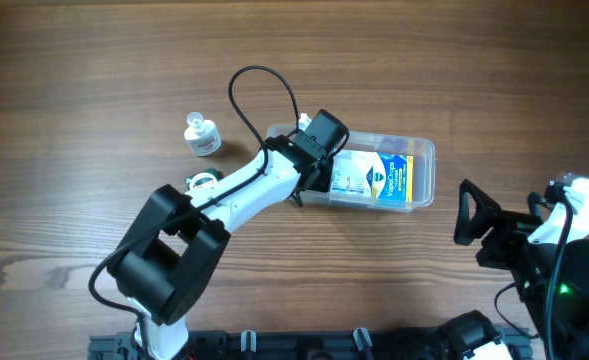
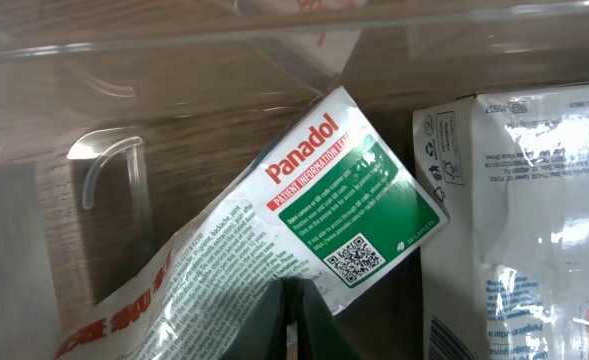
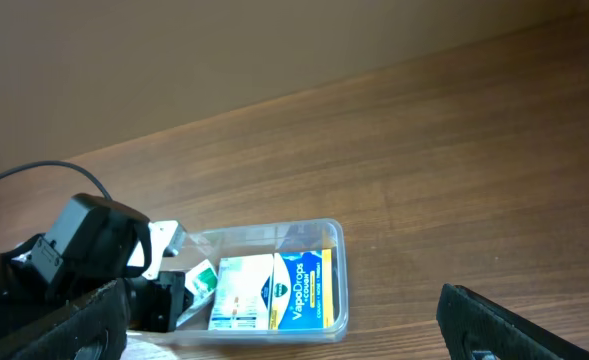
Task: Pack container
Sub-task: 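Lower the Panadol box into the container and open the left gripper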
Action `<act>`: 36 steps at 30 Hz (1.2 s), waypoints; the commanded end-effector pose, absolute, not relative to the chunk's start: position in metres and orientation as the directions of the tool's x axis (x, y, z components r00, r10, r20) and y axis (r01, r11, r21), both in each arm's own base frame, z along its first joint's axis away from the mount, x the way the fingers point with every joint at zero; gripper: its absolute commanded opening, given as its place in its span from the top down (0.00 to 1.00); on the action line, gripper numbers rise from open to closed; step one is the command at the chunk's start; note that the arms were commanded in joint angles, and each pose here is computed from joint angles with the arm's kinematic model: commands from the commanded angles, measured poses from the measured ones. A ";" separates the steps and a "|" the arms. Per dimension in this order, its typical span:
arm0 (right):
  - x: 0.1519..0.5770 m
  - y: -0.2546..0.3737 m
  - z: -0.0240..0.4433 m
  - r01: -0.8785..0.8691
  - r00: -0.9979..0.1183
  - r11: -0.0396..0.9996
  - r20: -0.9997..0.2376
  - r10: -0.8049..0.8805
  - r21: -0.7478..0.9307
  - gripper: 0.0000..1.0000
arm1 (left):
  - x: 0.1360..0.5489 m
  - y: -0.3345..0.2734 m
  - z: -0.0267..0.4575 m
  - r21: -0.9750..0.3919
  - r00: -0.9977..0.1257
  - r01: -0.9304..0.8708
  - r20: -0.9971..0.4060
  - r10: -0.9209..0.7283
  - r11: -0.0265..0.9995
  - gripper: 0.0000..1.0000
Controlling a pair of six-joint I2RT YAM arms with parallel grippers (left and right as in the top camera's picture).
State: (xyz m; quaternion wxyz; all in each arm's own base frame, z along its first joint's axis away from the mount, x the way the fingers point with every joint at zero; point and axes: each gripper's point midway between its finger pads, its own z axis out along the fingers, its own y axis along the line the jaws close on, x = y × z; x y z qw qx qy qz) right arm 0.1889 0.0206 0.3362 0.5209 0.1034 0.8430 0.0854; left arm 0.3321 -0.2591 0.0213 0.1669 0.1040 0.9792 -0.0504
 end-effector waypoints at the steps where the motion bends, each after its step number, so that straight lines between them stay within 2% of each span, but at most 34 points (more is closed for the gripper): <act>1: 0.188 0.018 0.339 0.094 -0.422 0.963 -0.866 0.267 0.251 0.00 | 0.332 -0.244 0.030 -0.040 -0.924 0.179 -0.351 0.154 0.983 0.92; 4: 0.188 0.018 0.339 0.094 -0.422 0.964 -0.866 0.267 0.251 0.00 | 0.336 -0.243 0.064 -0.064 -0.899 0.176 -0.418 0.134 0.982 0.91; 8: 0.188 0.018 0.340 0.095 -0.422 0.963 -0.866 0.267 0.251 0.00 | 0.336 -0.213 0.076 0.056 -0.889 0.124 -0.438 0.135 0.991 0.88; 14: 0.188 0.018 0.340 0.095 -0.422 0.963 -0.866 0.267 0.251 0.00 | 0.338 -0.194 0.035 0.097 -0.932 0.081 -0.345 0.110 0.992 0.87; 19: 0.188 0.018 0.339 0.094 -0.422 0.963 -0.866 0.267 0.251 0.00 | 0.320 -0.206 -0.007 0.028 -0.973 0.111 -0.201 0.114 0.993 0.87; 23: 0.188 0.018 0.339 0.094 -0.422 0.963 -0.866 0.267 0.251 0.00 | 0.320 -0.203 -0.018 0.043 -0.975 0.119 -0.185 0.125 0.992 0.89; 26: 0.188 0.018 0.340 0.095 -0.422 0.963 -0.866 0.267 0.251 0.00 | 0.327 -0.202 -0.006 0.054 -0.966 0.112 -0.228 0.121 0.992 0.89; 31: 0.188 0.018 0.340 0.095 -0.422 0.963 -0.866 0.267 0.251 0.00 | 0.340 -0.211 0.041 0.003 -0.939 0.110 -0.328 0.105 0.994 0.86; 36: 0.188 0.018 0.339 0.095 -0.422 0.963 -0.866 0.267 0.251 0.00 | 0.334 -0.227 0.065 -0.040 -0.919 0.150 -0.375 0.124 0.988 0.83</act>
